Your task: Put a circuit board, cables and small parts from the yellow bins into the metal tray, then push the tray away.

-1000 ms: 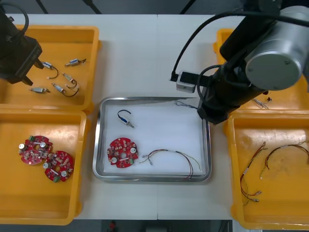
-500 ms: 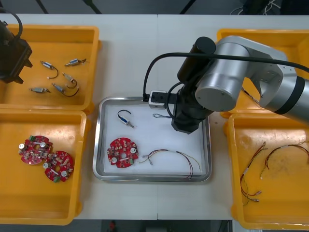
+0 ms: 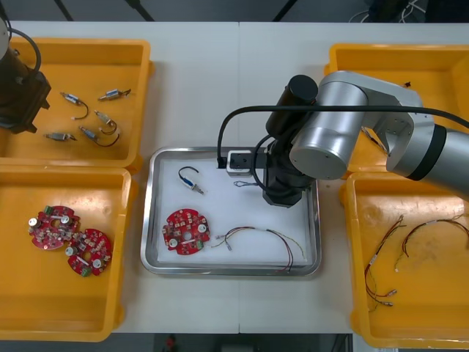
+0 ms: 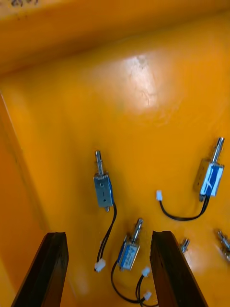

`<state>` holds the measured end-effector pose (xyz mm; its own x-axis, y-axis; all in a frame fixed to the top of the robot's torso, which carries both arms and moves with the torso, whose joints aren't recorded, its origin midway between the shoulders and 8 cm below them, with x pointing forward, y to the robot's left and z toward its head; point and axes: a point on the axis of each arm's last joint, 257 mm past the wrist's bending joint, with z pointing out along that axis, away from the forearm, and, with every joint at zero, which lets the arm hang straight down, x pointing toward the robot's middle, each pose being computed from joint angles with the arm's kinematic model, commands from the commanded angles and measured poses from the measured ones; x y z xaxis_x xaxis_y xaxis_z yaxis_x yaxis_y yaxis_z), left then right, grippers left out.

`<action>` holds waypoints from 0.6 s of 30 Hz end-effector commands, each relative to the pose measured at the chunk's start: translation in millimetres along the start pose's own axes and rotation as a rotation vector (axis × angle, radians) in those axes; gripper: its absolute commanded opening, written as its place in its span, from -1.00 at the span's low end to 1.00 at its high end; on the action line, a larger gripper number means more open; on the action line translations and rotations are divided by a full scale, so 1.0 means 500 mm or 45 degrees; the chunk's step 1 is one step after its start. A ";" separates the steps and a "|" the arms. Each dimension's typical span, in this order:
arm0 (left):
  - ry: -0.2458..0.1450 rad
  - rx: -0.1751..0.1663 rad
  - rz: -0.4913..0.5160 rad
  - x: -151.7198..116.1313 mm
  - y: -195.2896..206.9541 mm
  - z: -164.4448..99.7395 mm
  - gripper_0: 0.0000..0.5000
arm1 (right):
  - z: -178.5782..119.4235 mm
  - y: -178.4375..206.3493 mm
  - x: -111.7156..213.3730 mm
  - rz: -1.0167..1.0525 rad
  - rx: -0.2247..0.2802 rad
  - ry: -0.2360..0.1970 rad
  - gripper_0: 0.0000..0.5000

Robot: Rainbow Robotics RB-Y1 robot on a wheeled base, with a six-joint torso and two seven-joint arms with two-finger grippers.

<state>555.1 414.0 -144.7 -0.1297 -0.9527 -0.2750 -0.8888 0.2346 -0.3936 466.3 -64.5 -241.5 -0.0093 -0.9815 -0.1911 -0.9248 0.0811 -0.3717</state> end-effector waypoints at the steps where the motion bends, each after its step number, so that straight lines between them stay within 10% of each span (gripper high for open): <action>1: -0.023 0.072 0.031 -0.028 -0.048 -0.017 1.00 | -0.017 -0.022 -0.037 -0.109 0.044 -0.024 -0.15; 6: -0.018 0.065 0.047 -0.018 -0.042 0.008 1.00 | -0.020 -0.030 -0.029 -0.102 0.053 -0.016 1.00; 18: 0.023 0.060 0.108 0.033 -0.028 0.059 1.00 | -0.123 -0.073 -0.007 0.036 0.023 -0.009 1.00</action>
<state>564.8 413.9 -185.4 -0.1456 -0.9524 -0.2678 -0.8840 0.2468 -0.3970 465.1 -82.5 -221.0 -0.0485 -0.9870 -0.1529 -0.9370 0.0980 -0.3354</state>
